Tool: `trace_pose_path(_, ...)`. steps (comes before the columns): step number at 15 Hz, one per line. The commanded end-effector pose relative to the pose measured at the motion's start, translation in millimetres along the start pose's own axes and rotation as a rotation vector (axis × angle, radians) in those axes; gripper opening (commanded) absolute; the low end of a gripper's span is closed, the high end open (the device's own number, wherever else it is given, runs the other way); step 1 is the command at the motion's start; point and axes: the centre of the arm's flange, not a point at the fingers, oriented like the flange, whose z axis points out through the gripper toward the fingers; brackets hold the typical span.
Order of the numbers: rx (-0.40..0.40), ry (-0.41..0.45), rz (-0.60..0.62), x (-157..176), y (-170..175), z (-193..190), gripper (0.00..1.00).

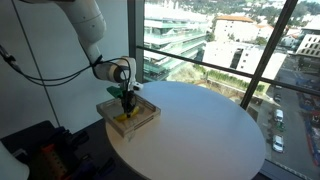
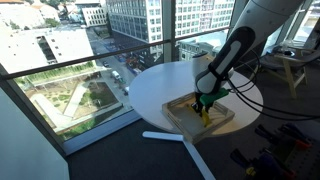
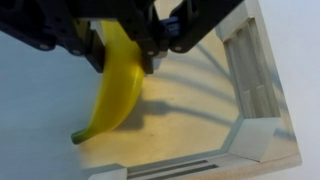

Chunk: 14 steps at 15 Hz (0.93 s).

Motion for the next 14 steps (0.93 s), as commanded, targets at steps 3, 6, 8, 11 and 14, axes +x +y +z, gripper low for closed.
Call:
trace_pose_path(3, -0.007, 0.004, 0.011, 2.8, -2.4, -4.2, 0.16)
trace_pose_path(6, -0.007, 0.005, 0.01, 1.4, -2.3, -7.2, 0.16)
trace_pose_path(8, -0.008, 0.005, 0.01, 0.0, -2.9, -10.1, 0.16)
trace_pose_path(11, -0.01, -0.003, 0.005, -1.4, -4.4, -13.4, 0.16)
trace_pose_path(14, -0.015, -0.019, -0.003, -3.5, -5.7, -17.9, 0.16)
